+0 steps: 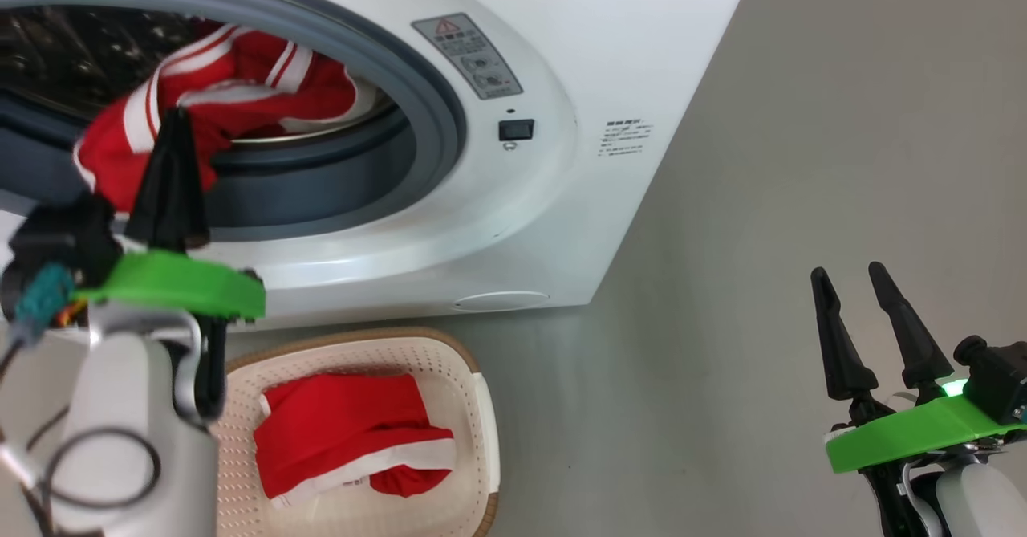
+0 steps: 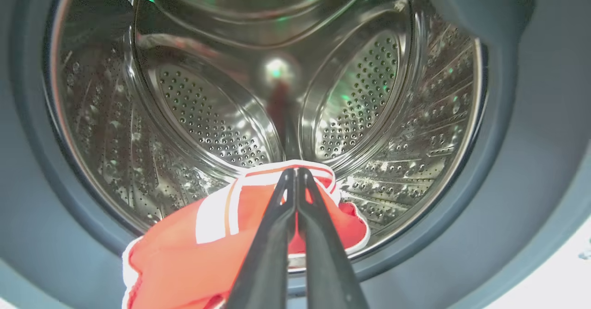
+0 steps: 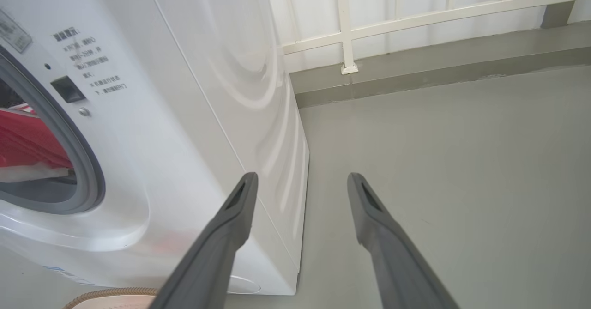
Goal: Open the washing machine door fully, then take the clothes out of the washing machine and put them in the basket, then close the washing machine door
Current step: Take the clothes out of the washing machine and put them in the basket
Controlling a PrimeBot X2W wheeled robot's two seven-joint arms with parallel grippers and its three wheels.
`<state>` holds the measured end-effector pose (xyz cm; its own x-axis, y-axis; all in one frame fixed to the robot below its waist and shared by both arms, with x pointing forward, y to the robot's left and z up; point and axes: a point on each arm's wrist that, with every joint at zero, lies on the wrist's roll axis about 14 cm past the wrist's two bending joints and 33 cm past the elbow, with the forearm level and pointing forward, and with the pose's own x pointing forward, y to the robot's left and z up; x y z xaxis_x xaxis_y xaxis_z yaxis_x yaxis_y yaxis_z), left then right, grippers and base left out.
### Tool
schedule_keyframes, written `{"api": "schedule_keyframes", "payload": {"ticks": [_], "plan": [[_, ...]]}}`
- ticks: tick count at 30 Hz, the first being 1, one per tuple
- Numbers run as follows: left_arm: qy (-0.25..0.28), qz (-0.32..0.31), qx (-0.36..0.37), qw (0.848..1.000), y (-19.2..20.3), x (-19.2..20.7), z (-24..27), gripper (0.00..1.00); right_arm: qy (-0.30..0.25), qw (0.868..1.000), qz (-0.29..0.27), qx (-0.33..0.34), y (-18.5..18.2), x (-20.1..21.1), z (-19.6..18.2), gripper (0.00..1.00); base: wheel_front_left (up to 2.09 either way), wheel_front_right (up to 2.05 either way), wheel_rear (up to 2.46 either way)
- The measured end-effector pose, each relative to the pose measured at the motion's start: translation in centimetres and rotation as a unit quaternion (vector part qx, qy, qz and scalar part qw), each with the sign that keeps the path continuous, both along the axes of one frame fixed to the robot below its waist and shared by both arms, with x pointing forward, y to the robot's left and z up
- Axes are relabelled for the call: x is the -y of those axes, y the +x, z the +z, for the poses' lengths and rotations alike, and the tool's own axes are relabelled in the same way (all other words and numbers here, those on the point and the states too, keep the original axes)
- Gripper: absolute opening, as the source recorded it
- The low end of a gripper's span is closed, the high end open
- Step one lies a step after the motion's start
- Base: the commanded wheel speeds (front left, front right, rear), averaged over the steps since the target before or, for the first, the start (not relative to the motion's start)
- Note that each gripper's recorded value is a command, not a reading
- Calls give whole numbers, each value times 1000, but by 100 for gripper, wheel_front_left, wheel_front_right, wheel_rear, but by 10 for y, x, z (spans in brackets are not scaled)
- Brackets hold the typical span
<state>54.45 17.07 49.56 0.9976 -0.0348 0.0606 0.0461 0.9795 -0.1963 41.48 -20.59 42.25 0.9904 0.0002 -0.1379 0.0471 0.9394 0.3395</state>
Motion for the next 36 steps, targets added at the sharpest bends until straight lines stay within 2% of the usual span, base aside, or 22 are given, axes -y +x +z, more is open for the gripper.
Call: {"api": "schedule_keyframes", "payload": {"ticks": [12, 26, 31, 36], "plan": [[-18, 24, 78, 996, -59, -20, 43, 0, 1, 1000, 9, 13, -3, -5, 10, 100, 0, 0, 0], [-27, 29, 214, 976, -87, -5, 128, 0, 0, 1000, 9, -1, -7, -4, 1, 100, 0, 0, 0], [-34, 22, 176, 984, -88, 2, 103, 0, -1, 1000, 8, -5, -7, -3, -2, 100, 0, 0, 0], [-43, 17, 106, 993, -84, 8, 58, 0, -1, 1000, 7, -9, -7, -3, -5, 100, 0, 0, 0]]}}
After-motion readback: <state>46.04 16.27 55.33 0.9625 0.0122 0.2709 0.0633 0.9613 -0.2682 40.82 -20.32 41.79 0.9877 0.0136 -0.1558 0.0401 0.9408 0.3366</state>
